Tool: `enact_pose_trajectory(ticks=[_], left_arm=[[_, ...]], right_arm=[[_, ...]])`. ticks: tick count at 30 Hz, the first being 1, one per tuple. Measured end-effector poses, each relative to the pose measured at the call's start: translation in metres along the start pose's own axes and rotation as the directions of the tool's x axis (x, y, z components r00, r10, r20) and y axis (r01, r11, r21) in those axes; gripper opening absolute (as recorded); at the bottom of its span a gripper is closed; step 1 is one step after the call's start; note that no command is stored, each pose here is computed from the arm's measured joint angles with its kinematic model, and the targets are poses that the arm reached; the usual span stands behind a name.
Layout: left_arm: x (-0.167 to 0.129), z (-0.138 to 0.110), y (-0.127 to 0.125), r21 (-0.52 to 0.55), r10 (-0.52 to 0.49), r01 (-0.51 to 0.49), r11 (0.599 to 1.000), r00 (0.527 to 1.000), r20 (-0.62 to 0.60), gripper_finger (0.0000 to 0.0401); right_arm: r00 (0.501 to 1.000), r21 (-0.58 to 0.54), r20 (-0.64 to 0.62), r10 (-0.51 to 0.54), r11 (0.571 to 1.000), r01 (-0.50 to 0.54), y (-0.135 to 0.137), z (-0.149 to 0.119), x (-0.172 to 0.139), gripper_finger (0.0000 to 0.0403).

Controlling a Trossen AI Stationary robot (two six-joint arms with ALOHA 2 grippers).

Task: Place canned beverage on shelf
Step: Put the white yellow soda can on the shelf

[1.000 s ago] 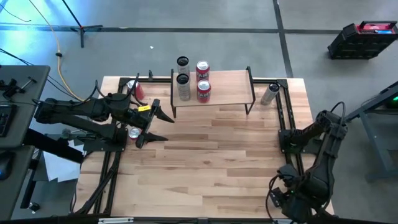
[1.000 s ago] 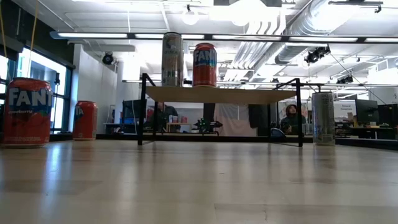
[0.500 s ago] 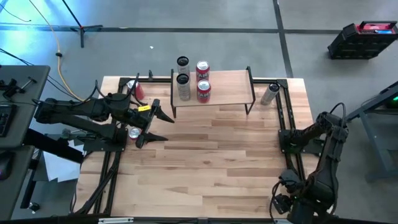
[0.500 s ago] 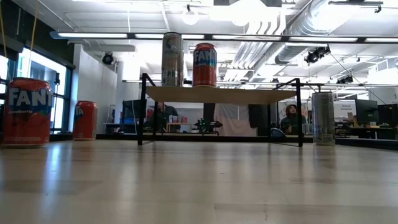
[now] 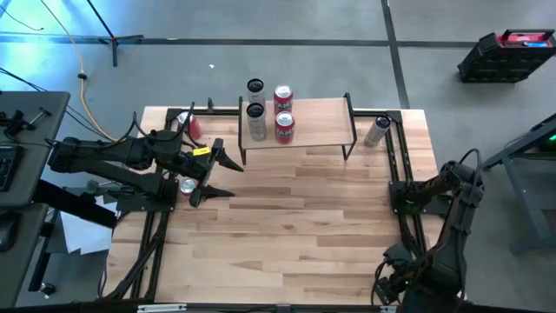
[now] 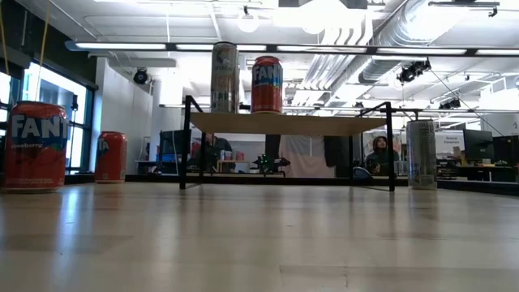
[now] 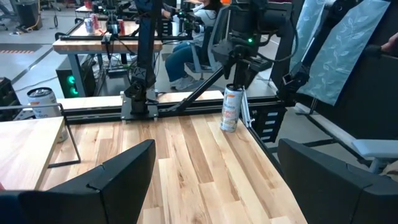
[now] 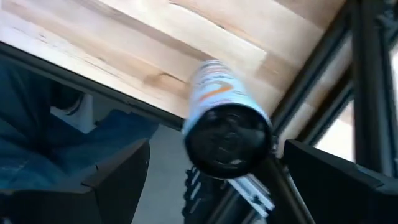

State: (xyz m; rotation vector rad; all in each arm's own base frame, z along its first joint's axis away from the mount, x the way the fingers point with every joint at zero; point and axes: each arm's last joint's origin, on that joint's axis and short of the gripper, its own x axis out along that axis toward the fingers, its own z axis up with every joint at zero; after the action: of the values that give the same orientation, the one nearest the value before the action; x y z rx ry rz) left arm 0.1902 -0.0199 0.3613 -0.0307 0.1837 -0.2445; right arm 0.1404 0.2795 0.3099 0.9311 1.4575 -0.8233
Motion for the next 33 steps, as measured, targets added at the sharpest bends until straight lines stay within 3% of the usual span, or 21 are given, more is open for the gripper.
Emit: enact_pose_trajectory(ticks=[10,16,33], left_arm=[[0.000,0.000,0.000,0.000,0.000,0.000,1.000,1.000,0.000,0.0328],[0.000,0.000,0.000,0.000,0.000,0.000,1.000,1.000,0.000,0.0328],[0.000,0.000,0.000,0.000,0.000,0.000,1.000,1.000,0.000,0.0328]], right_arm=[[1.000,-0.009,0.014,-0.022,1.000,0.022,0.010,-0.006,0.016,0.0356],[0.997,0.003,0.031,-0.068,0.998,0.068,0.006,-0.004,0.016,0.0356],[0.997,0.025,-0.008,-0.073,0.997,0.073,0.008,-0.002,0.009,0.0356]])
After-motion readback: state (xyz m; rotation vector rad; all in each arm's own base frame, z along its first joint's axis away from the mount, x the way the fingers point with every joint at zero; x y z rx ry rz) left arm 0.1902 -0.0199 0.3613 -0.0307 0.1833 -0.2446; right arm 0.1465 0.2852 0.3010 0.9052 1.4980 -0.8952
